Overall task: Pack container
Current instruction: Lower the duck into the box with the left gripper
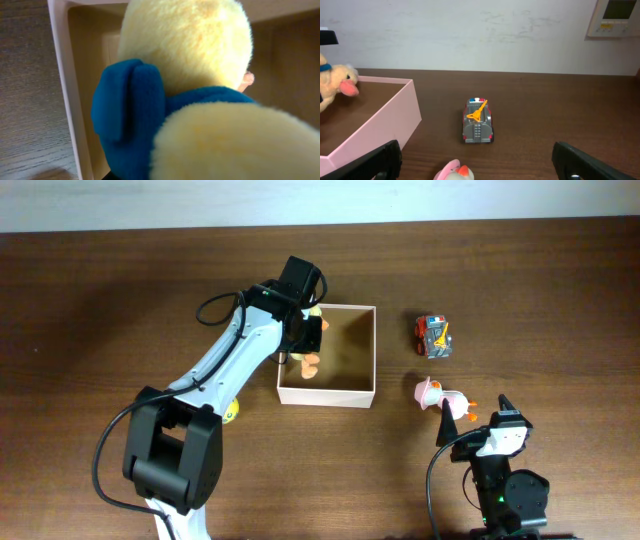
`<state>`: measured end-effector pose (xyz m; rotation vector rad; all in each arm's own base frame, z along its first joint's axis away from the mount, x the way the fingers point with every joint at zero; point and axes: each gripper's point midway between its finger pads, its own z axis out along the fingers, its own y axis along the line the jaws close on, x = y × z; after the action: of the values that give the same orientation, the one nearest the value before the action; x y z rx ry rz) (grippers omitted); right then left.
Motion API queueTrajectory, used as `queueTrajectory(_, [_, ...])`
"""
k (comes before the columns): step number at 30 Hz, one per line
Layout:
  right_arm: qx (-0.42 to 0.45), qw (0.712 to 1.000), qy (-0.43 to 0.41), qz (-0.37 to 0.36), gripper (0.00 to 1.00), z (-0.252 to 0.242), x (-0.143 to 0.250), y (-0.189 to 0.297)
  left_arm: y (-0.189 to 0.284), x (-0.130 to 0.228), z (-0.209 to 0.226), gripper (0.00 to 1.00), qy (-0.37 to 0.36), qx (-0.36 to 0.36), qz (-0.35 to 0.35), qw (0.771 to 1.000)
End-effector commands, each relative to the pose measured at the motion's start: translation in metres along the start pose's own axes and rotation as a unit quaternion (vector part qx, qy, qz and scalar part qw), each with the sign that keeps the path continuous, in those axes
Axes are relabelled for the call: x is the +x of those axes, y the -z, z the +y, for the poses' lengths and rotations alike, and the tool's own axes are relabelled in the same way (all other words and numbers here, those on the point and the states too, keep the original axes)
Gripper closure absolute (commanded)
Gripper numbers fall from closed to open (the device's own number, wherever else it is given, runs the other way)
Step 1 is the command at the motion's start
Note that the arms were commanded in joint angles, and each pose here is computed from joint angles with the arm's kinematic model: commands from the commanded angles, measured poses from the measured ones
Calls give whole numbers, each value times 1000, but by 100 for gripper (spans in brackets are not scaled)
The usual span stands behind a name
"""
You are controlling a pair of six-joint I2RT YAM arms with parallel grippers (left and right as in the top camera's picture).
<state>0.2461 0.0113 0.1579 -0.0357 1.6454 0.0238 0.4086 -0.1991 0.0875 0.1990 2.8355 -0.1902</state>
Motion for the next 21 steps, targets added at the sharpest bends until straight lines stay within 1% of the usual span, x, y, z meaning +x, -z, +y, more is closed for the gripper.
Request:
queueTrajectory(1, [5,1000,-2,2,1,-2,3,0,11,-4,-6,98,-8,12,-11,1000])
queueTrajectory(6, [5,1000,-2,2,1,-2,3,0,9,-3,-4,98,-8,6,-10,1000])
queueTrajectory(12, [5,1000,-2,2,1,-2,3,0,-5,7,-1,98,-8,-1,17,1000])
queueTrajectory(21, [5,1000,-2,2,1,-2,3,0,-8,6,-1,98,-7,-2,15,1000])
